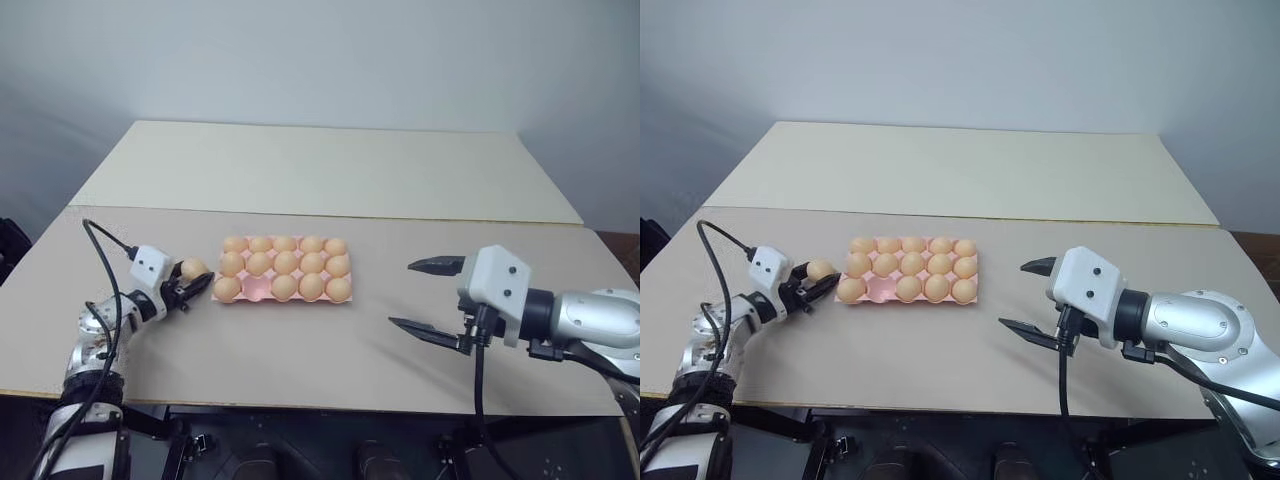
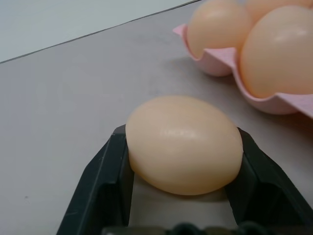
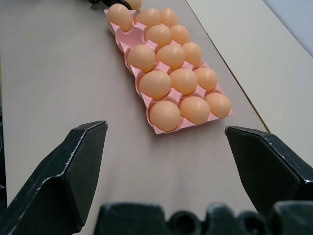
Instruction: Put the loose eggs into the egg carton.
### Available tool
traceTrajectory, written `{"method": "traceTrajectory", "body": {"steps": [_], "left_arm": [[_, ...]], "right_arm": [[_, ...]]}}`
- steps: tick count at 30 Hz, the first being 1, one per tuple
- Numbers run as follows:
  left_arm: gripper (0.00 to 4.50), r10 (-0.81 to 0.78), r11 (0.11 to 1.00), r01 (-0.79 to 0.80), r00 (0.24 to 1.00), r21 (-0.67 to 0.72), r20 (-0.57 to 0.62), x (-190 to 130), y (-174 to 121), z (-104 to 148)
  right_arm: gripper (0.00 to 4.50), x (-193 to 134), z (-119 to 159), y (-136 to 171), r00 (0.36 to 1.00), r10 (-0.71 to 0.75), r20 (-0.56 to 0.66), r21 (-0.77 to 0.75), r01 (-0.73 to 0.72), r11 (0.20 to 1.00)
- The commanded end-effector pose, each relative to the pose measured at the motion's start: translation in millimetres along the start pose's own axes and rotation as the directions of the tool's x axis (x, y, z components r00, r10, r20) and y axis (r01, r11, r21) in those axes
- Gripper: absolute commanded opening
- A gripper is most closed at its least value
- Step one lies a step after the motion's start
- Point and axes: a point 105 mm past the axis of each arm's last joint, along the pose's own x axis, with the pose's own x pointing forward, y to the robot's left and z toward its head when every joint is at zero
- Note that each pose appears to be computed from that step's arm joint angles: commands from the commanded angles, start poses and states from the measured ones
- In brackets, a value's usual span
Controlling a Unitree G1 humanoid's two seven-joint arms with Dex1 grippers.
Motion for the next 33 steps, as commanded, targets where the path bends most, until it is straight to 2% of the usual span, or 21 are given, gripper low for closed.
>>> {"method": "traceTrajectory", "body": {"steps": [1,3,5,10,14,18,26,33], "left_arm": [[2.2,-0.095,0.995,0.088,0.979,0.047,0.178,-15,1,59],[2.2,-0.24,0.971,0.233,0.949,0.054,0.203,-21,-13,76],[2.2,-0.34,0.94,0.331,0.923,0.08,0.182,-23,-23,83],[2.2,-0.531,0.847,0.525,0.839,0.082,0.117,-16,-46,80],[2.2,-0.589,0.806,0.582,0.807,0.105,0.05,-5,-51,72],[2.2,-0.637,0.767,0.627,0.768,0.135,0.057,9,-61,77],[2.2,-0.65,0.755,0.642,0.76,0.132,0.021,13,-58,71],[4.42,-0.675,0.735,0.667,0.737,0.126,0.038,22,-67,68]], "right_arm": [[4.5,-4,8,-2,1.0,-0.029,0.011,-0.037,0.029,0.999],[4.5,-4,10,-2,0.999,-0.034,0.019,-0.04,0.035,0.999],[4.5,-3,13,-2,0.999,-0.04,0.026,-0.047,0.041,0.998],[4.5,-3,14,-1,0.997,-0.058,0.041,-0.041,0.06,0.997],[4.5,-3,11,1,0.997,-0.069,0.027,-0.04,0.07,0.997],[4.5,-4,10,3,0.995,-0.096,0.026,-0.031,0.096,0.995],[4.5,-4,12,6,0.992,-0.123,0.023,-0.029,0.124,0.992],[4.5,-5,11,7,0.992,-0.123,0.01,-0.025,0.123,0.992]]}}
